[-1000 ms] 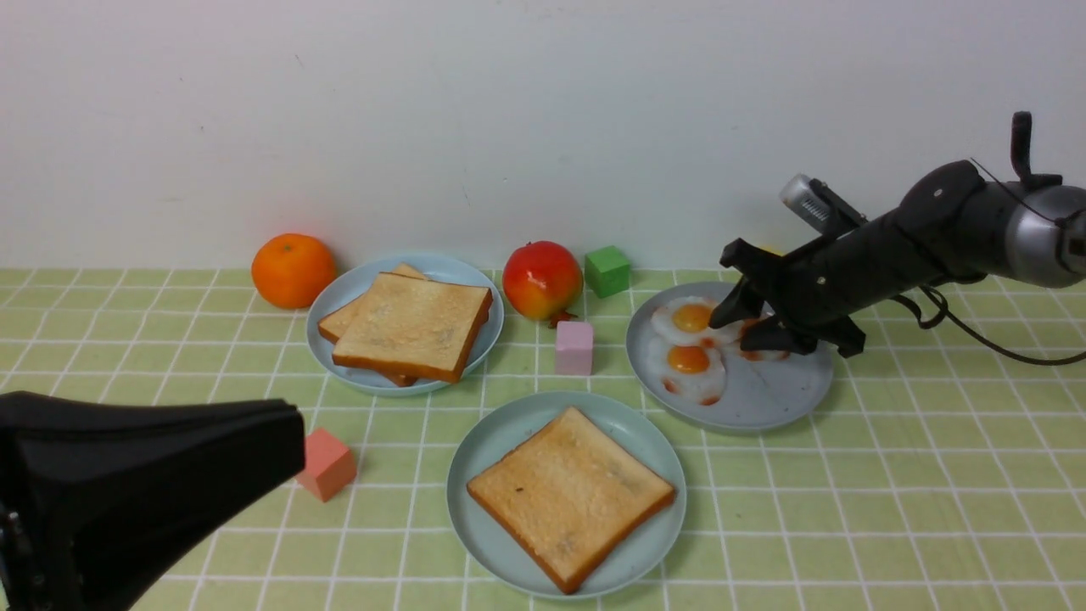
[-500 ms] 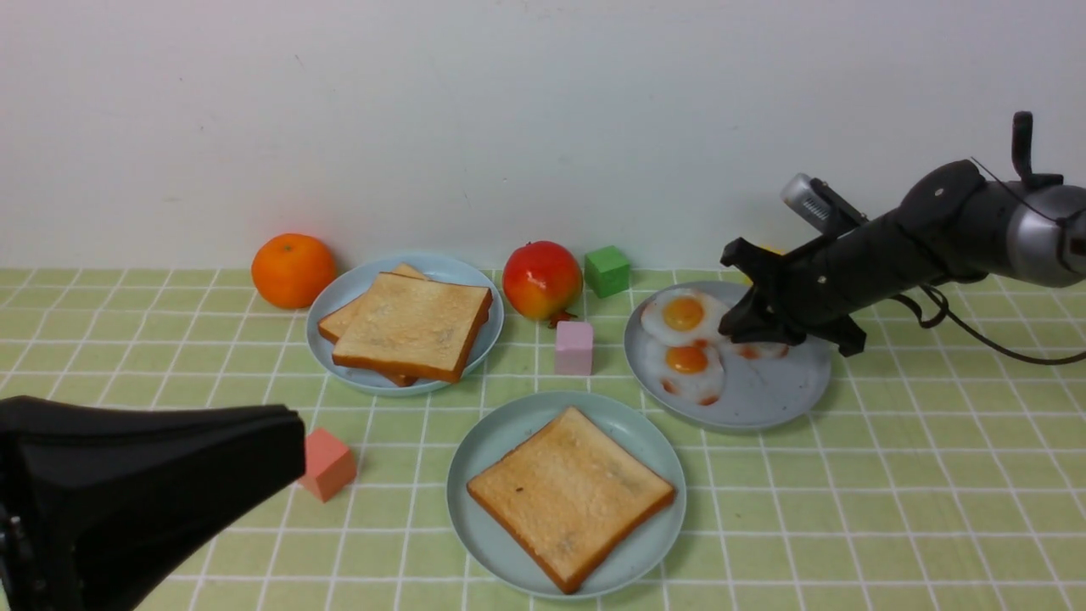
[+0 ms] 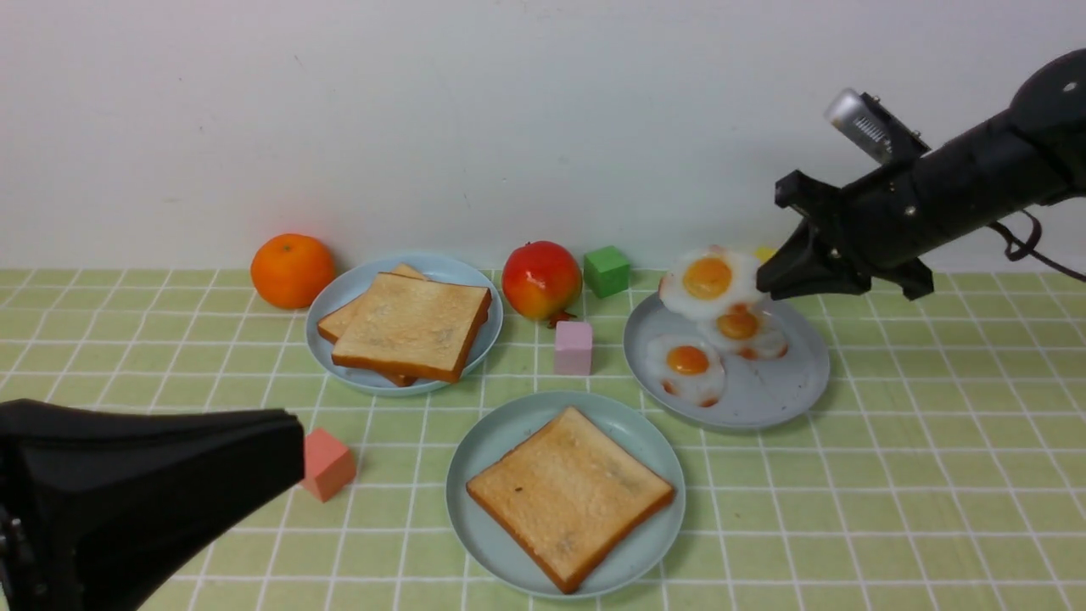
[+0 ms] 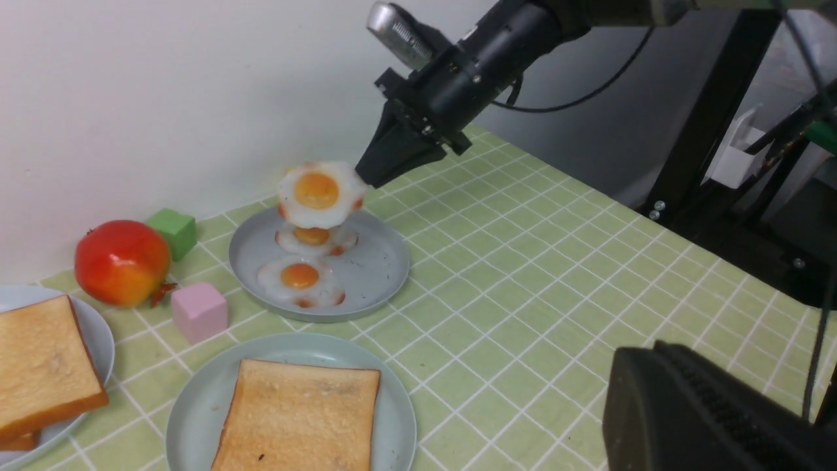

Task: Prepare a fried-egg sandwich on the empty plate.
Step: Use the right arm to place the fried egg on the slice of bread in the middle, then use the left arm to grab a slice of bread, then use the left arm to place a slice of bread on the fried egg in the middle

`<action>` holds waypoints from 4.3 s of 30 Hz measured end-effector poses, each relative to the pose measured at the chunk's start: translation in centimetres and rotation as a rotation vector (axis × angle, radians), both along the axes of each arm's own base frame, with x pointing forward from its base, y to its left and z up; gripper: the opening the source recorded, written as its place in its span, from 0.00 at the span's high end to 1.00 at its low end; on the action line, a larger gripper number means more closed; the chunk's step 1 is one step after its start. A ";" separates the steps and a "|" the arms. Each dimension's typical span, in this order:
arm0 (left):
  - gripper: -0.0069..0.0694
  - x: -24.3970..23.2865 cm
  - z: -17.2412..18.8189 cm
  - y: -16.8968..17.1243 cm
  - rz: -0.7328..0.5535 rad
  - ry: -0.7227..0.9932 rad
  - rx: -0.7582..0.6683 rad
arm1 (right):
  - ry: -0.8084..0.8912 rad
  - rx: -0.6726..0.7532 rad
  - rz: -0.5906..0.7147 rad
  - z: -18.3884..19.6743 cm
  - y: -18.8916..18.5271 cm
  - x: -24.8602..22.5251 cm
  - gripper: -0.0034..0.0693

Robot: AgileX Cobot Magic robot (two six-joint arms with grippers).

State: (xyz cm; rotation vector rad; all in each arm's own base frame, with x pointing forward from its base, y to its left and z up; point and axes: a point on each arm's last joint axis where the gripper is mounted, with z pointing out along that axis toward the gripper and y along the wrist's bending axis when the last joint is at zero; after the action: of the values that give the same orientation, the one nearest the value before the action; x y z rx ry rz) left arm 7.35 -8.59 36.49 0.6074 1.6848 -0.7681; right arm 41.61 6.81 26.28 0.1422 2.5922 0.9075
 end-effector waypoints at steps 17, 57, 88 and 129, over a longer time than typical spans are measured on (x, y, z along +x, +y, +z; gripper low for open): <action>0.91 0.0 -0.7 0.2 0.001 0.022 0.087 | 0.063 0.043 0.117 -6.4 11.1 -9.8 0.85; 0.93 12.2 -7.9 -10.4 0.146 0.579 0.427 | -0.351 -0.350 0.302 11.6 0.7 -27.0 0.96; 0.35 37.2 -18.7 -9.0 0.435 0.567 0.624 | -0.563 -0.296 0.265 14.7 -1.7 -34.7 0.94; 0.93 19.8 -10.6 -16.8 -0.051 0.328 0.844 | -0.619 -0.338 0.291 14.9 -2.5 -36.7 0.92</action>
State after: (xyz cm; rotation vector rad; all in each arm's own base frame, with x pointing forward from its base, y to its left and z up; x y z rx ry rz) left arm 27.16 -25.44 25.84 1.1446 2.3040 -0.1508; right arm 4.94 4.32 41.15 -0.5363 2.1532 0.4780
